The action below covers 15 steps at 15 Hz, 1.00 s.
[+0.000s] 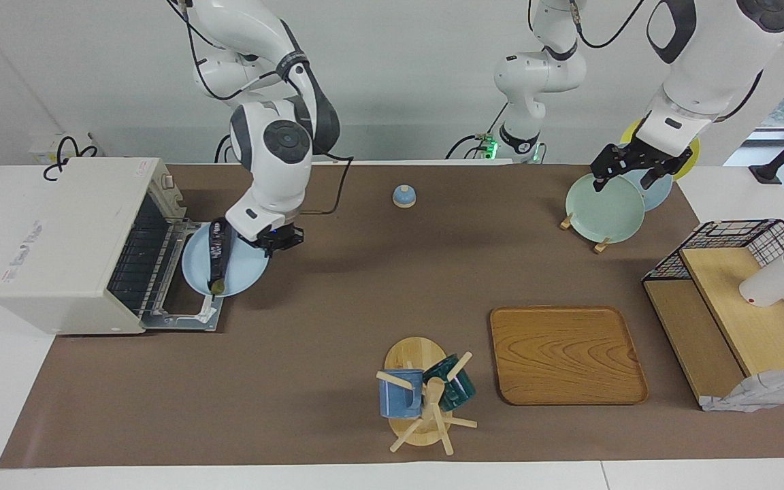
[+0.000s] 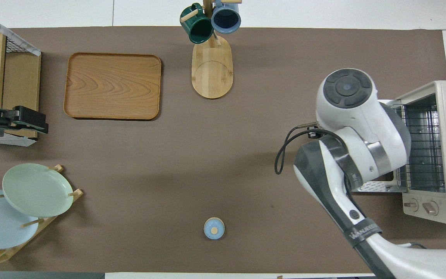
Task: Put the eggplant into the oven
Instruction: 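Carry the plate to the open oven with the right gripper, then push the plate into the oven and open the right gripper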
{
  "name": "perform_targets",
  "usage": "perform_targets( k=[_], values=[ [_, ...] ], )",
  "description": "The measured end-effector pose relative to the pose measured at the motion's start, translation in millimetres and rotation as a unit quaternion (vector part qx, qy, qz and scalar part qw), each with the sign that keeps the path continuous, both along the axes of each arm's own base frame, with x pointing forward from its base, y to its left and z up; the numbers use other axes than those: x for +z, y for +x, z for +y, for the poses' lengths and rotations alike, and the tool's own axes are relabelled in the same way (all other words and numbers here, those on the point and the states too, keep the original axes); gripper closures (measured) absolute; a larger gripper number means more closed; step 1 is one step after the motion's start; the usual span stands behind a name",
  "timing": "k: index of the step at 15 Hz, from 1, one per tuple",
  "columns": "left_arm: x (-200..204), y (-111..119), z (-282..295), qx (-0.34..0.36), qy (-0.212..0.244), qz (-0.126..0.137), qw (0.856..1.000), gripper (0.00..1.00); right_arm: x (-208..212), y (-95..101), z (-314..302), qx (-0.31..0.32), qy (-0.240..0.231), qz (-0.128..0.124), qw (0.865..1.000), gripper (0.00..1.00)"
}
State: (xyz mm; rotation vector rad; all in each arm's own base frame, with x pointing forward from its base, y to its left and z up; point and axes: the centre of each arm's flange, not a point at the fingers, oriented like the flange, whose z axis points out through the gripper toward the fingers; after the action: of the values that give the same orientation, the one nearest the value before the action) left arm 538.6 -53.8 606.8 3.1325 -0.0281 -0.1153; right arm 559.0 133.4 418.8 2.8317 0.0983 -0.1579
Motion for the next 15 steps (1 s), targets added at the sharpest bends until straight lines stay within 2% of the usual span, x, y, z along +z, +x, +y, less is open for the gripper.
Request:
perform_targets(
  k=[3, 6, 11, 15],
  values=[
    [0.6, -0.2, 0.2, 0.003, 0.000, -0.001, 1.000, 0.00, 1.7, 0.6, -68.8, 0.000, 0.008, 0.021, 1.000, 0.98],
    [1.4, -0.4, 2.8, 0.006, 0.000, -0.001, 1.000, 0.00, -5.0, -1.3, -105.1, -0.003, 0.013, 0.034, 0.999, 0.98],
    [1.6, -0.5, 3.8, 0.007, 0.000, -0.001, 1.000, 0.00, -34.0, -10.2, -138.8, 0.027, 0.028, 0.036, 0.999, 0.98],
    [1.6, -0.5, 3.8, 0.007, 0.000, -0.001, 1.000, 0.00, -29.8, -14.9, -161.3, 0.045, 0.034, 0.039, 0.998, 0.98]
  ],
)
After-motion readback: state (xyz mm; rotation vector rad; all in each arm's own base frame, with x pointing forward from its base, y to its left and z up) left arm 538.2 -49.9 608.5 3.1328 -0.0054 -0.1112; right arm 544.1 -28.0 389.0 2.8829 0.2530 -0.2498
